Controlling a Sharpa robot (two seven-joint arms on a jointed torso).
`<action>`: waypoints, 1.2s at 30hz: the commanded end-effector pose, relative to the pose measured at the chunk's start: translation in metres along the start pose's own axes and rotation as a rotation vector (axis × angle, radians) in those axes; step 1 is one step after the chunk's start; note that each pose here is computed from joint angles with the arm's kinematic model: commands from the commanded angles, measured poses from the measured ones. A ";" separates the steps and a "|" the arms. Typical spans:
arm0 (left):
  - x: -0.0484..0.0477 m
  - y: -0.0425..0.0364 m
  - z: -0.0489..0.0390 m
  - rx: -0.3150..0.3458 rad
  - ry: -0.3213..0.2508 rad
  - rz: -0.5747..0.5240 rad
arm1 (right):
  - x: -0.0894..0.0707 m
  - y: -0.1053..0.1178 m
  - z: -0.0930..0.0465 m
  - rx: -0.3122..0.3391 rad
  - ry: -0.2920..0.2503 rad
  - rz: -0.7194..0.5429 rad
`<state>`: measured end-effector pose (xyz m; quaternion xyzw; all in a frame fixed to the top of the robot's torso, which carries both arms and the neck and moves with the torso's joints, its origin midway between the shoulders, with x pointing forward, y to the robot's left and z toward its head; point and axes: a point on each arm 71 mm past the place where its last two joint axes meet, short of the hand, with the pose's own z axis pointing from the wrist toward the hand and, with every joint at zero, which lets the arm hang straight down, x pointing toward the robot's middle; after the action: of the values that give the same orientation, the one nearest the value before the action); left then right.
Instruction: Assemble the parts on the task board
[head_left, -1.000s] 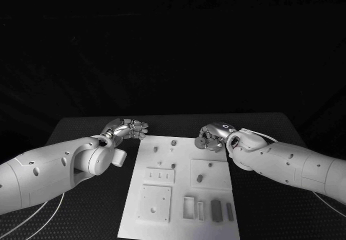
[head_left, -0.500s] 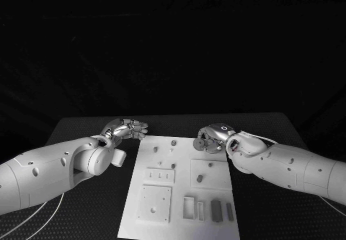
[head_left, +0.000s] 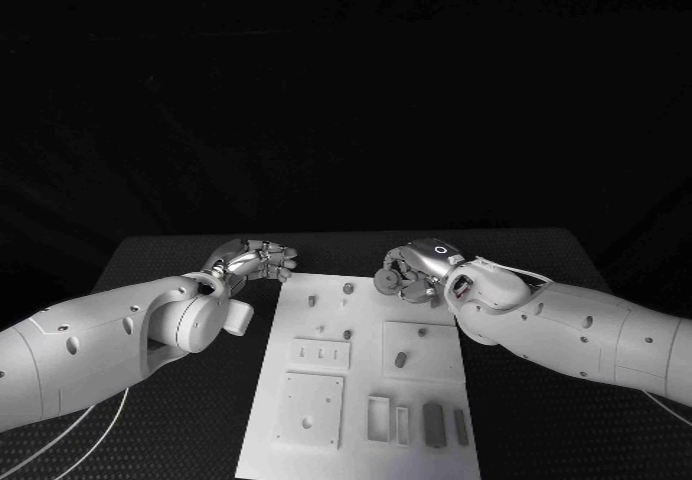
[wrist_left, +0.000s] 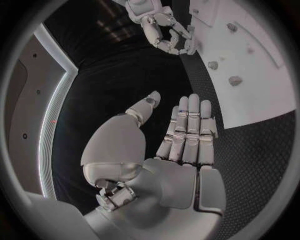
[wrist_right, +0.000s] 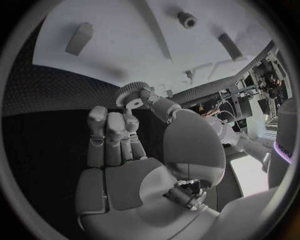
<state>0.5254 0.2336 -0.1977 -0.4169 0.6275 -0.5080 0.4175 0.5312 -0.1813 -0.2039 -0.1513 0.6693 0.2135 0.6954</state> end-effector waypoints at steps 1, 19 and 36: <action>0.0024 -0.0018 -0.0001 0.011 0.016 -0.001 | -0.003 0.009 0.001 -0.016 -0.026 -0.020; 0.0059 -0.0028 0.0013 0.013 0.018 -0.001 | 0.016 0.077 0.032 -0.115 -0.011 -0.021; 0.0059 -0.0032 0.0018 0.013 0.019 -0.001 | 0.032 0.084 0.037 -0.109 0.047 -0.057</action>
<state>0.5257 0.2294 -0.1970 -0.4151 0.6280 -0.5104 0.4157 0.5216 -0.0882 -0.2254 -0.2023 0.6613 0.2383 0.6818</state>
